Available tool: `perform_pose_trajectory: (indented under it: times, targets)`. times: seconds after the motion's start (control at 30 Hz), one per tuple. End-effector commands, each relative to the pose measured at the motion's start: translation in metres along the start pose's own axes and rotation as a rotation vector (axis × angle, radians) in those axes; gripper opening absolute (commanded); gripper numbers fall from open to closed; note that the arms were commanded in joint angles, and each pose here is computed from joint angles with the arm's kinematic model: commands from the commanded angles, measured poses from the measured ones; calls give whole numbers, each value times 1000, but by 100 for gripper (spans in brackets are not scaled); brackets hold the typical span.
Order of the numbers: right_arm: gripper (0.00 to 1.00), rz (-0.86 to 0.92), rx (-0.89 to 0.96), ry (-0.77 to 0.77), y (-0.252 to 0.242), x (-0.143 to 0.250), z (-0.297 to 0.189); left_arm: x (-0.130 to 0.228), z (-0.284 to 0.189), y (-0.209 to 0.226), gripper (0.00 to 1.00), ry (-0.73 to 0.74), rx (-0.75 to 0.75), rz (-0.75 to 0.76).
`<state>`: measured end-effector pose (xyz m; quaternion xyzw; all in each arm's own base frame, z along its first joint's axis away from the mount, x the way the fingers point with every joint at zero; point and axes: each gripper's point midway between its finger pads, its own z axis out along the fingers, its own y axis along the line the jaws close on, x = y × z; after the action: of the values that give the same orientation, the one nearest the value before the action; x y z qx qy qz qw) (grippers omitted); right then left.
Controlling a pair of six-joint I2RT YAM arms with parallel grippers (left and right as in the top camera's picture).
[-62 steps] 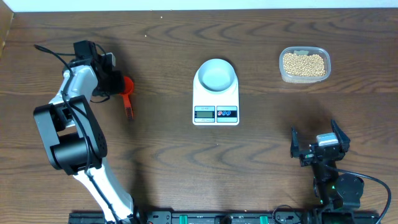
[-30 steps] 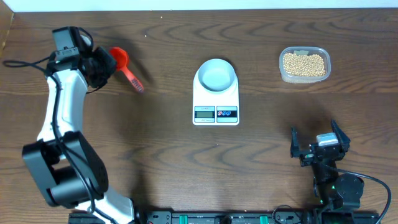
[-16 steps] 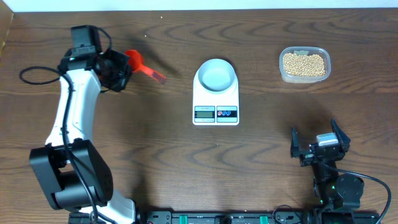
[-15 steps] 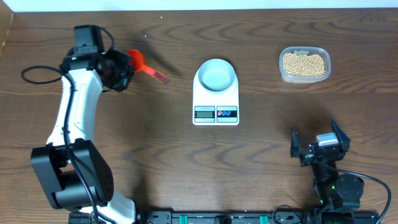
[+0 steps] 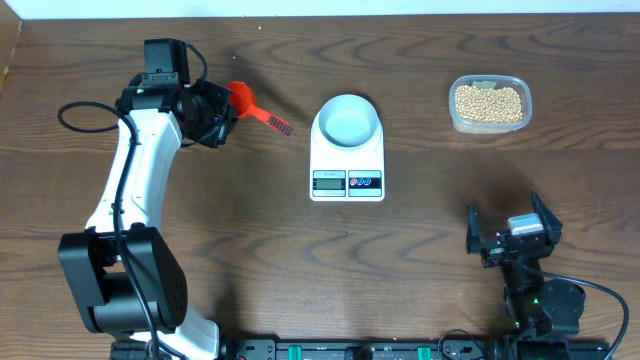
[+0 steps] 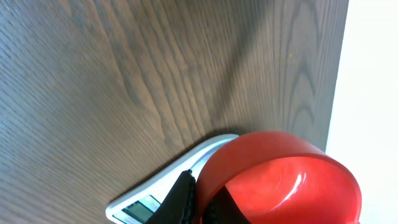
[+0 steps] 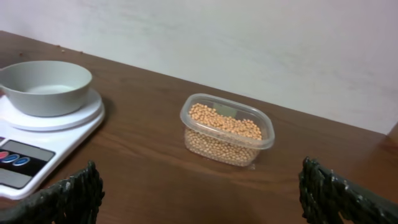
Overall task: Scoop item into bowl and weigh 50g on scale
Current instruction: 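Lift the red scoop with the left gripper toward the scale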
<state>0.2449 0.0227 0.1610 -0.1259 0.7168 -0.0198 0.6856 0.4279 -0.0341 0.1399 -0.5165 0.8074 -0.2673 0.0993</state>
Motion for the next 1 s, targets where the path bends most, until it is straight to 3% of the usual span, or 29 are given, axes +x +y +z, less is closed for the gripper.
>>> perform_pose_trajectory:
  times: [0.0, 0.53, 0.97]
  targets:
    - [99, -6, -98, -37, 17, -7, -1, 7, -7, -5, 7, 20, 24, -27]
    - [99, 151, -273, -107, 40, -47, -10, 4, -11, -15, 7, 5, 65, -65]
    - [99, 233, -410, 26, 44, -97, 16, 5, -35, -48, 8, -23, 211, -5]
